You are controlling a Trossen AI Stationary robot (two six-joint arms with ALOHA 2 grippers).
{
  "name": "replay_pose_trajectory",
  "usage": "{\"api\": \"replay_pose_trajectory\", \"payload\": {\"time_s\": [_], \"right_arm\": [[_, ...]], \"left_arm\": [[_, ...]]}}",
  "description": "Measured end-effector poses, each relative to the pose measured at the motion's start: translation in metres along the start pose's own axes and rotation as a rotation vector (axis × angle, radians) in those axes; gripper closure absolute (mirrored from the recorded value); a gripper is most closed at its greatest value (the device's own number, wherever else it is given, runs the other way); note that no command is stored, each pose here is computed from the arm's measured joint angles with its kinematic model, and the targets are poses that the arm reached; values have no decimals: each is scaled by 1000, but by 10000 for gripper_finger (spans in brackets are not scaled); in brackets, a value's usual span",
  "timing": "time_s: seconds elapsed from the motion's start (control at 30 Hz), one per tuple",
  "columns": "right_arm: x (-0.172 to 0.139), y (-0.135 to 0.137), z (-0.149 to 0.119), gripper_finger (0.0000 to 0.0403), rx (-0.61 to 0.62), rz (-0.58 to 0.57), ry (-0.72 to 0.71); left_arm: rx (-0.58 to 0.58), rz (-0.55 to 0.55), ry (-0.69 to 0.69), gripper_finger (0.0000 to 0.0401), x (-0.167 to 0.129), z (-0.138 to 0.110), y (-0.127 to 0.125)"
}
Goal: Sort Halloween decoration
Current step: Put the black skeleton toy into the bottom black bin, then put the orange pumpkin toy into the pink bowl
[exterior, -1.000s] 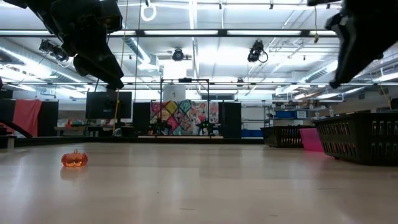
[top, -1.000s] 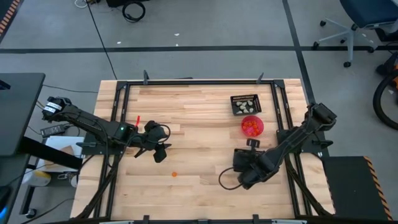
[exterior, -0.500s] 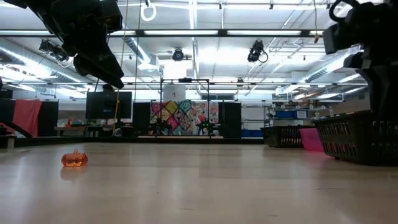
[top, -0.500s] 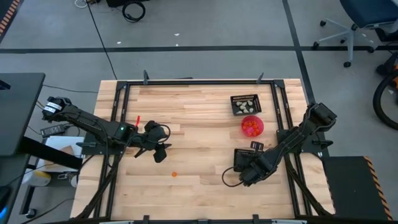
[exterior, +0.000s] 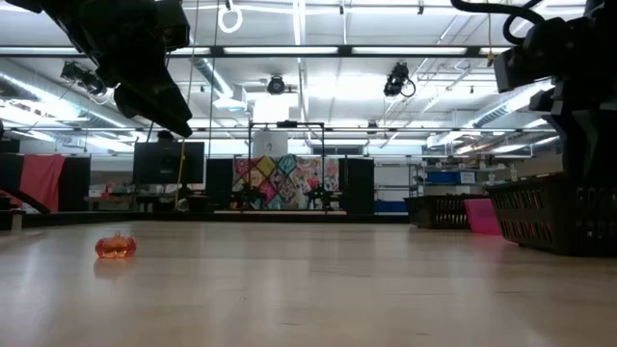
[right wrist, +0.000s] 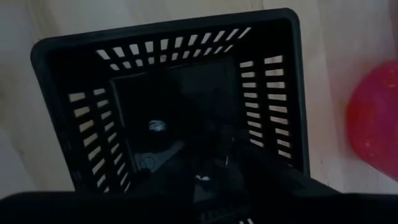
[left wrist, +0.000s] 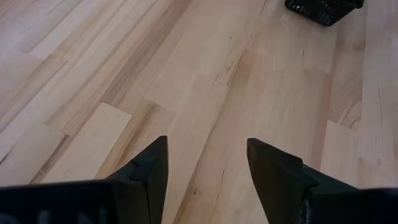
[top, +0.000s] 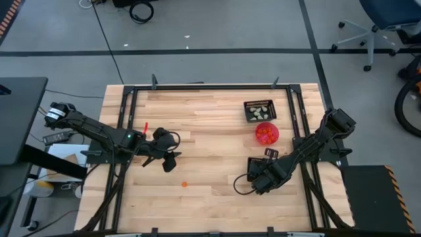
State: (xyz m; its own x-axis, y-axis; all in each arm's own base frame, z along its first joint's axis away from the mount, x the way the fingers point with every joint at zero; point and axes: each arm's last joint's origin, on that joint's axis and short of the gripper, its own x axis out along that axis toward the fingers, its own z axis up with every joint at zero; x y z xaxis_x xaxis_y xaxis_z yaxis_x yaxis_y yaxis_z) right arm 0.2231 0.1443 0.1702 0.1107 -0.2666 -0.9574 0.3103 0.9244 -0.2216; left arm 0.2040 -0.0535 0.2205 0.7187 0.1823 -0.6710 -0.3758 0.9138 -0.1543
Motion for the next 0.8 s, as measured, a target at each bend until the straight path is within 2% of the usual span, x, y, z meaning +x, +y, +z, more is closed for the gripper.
{"api": "replay_pose_trajectory", "payload": {"time_s": [0.2, 0.37, 0.57, 0.8], "right_arm": [[-3, 1, 2, 269, -3, 6, -5], [-18, 5, 12, 269, -20, 9, -79], [-37, 12, 30, 269, -33, 6, -274], [-40, 28, 56, 269, -82, 164, -520]], "left_arm": [[0, 0, 0, 209, 0, 0, 0], [0, 0, 0, 209, 0, 0, 0], [0, 0, 0, 209, 0, 0, 0], [0, 0, 0, 209, 0, 0, 0]]}}
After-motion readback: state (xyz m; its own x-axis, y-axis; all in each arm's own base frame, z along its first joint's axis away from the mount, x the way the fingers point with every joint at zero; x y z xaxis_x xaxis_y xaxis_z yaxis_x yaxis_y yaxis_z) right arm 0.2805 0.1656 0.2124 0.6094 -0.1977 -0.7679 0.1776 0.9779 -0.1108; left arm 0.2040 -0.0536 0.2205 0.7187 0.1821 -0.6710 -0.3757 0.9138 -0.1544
